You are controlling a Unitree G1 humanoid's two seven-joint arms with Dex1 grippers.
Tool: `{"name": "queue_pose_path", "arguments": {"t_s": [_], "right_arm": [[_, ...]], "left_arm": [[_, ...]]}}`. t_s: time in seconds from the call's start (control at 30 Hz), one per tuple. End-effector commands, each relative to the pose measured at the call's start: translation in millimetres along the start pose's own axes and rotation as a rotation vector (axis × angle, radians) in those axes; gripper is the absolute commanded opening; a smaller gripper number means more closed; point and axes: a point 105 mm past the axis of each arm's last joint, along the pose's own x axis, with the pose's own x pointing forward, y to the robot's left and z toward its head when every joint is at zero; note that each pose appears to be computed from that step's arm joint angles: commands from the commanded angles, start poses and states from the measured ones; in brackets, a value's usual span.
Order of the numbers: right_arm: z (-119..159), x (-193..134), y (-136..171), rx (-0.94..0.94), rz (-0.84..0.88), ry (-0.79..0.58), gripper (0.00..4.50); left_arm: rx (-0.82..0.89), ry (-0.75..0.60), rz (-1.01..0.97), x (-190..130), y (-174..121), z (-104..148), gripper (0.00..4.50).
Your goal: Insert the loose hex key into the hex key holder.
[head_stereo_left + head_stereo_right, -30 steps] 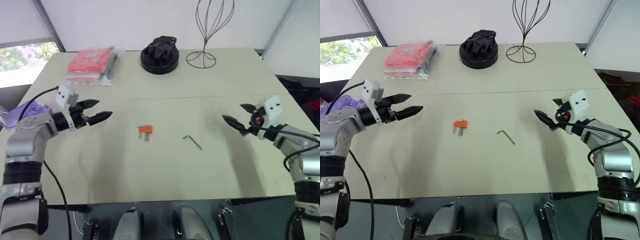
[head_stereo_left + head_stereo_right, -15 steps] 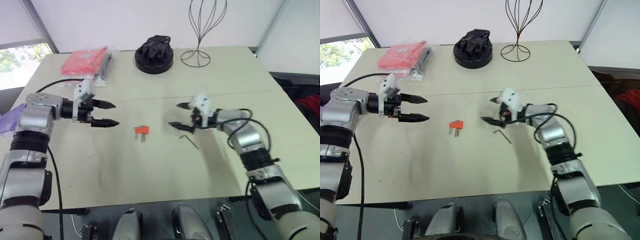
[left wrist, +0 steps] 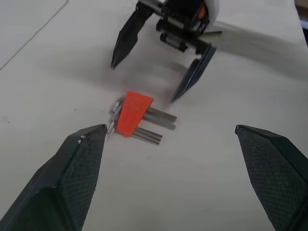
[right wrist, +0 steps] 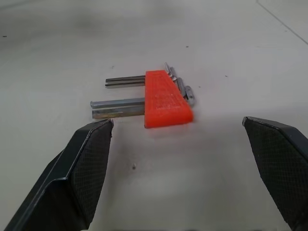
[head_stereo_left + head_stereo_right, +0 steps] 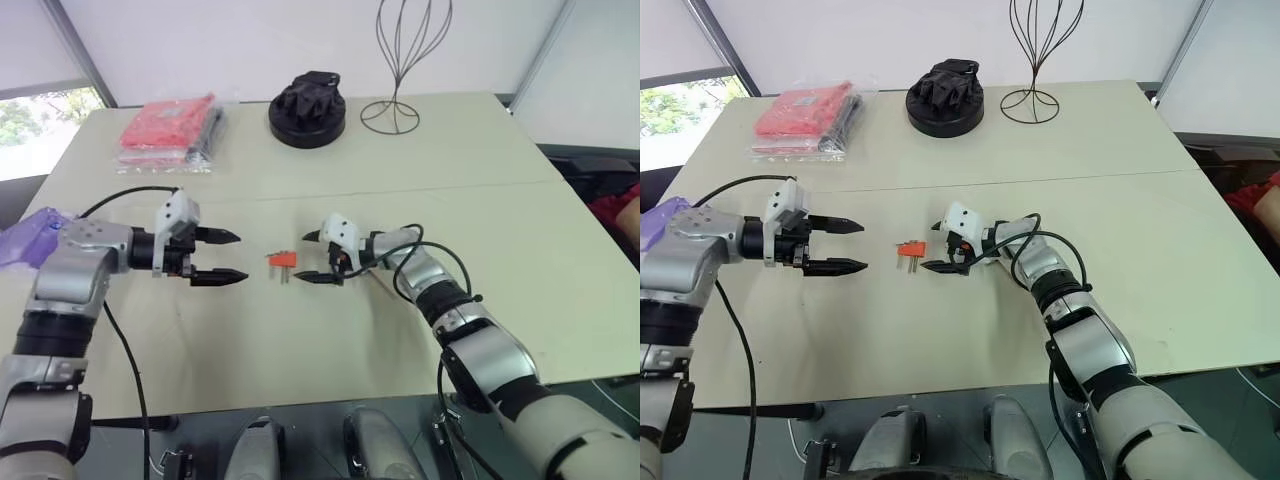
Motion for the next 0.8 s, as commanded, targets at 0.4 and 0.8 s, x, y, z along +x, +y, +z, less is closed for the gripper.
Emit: {"name": "queue_pose_path", "arguments": {"t_s": [0.4,0.8], "right_arm": [[16.5,28.4,4.3,-0.04,0.018,-0.016,4.5],[18.8,36.5,8.7,-0.036,0.027,-0.017,0.99]], "left_arm": [[-0.027,-0.065,0.125,-8.0,-12.3,1.9,4.47],[-0.043,-0.079,0.171,-3.0,-12.2,-5.3,4.5]]}}
